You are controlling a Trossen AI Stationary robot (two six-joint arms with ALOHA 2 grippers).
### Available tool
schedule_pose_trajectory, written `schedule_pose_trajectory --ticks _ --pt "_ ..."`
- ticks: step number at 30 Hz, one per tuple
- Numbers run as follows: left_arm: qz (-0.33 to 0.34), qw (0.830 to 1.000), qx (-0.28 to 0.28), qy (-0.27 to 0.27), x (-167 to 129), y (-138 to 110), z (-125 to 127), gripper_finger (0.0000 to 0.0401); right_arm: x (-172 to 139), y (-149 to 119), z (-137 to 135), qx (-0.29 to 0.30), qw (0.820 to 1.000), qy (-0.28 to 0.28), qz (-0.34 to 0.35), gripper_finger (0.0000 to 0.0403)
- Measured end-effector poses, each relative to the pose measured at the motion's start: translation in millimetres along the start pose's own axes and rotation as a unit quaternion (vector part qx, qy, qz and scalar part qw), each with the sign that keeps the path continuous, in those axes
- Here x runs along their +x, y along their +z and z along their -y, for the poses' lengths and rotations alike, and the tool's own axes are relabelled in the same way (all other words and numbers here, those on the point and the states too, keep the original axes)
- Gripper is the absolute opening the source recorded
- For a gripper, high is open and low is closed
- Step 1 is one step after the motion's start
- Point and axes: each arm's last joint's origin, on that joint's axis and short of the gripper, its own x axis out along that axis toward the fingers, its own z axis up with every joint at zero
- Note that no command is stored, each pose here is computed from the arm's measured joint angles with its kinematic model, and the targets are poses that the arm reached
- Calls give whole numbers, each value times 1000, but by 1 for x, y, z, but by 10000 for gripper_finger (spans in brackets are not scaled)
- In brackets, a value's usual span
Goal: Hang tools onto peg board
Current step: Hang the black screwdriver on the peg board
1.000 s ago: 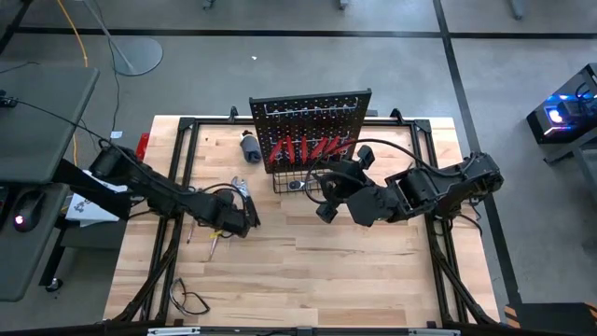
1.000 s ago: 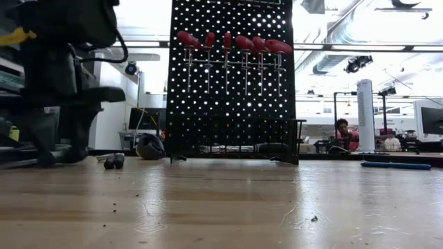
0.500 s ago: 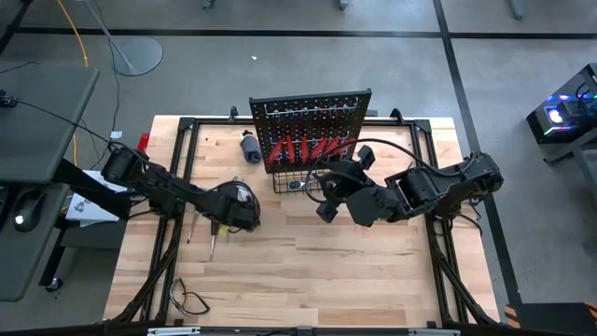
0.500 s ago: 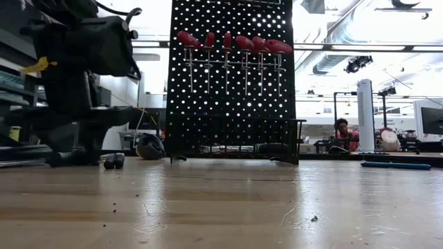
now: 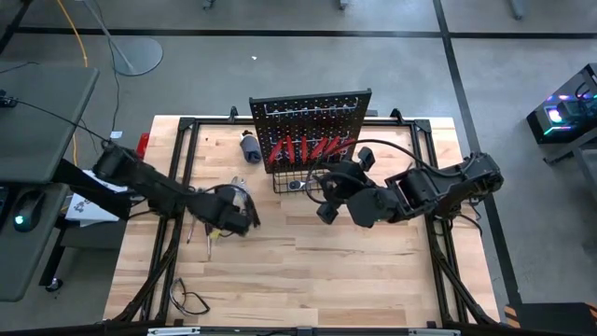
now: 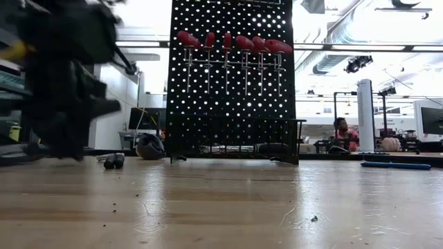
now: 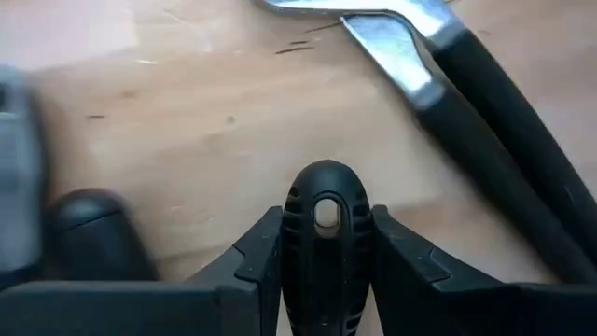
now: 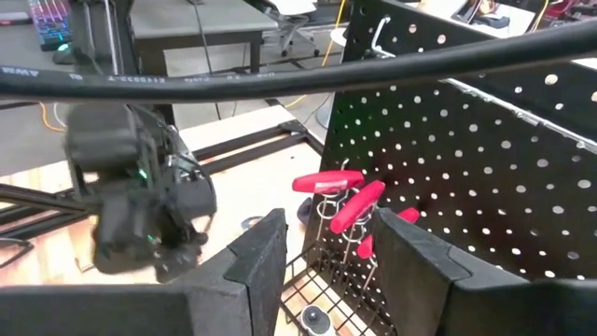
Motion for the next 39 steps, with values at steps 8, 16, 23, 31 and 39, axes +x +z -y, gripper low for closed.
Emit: schedule_pose_trajectory --ticks 8,16,23,31,39 --pt "67 983 -8 -173 -75 4 -19 107 -3 1 1 2 1000 -3 5 151" --pt "283 856 17 -433 -191 56 -7 107 -23 7 7 14 1000 11 24 151" --pt "481 737 69 -470 -265 126 12 107 -71 23 30 69 994 8 88 151" --pt "544 717 91 -427 -270 183 35 107 -93 25 39 80 990 -8 115 151" --pt "577 724 55 -373 -256 210 37 107 -91 23 34 74 991 -9 113 151"
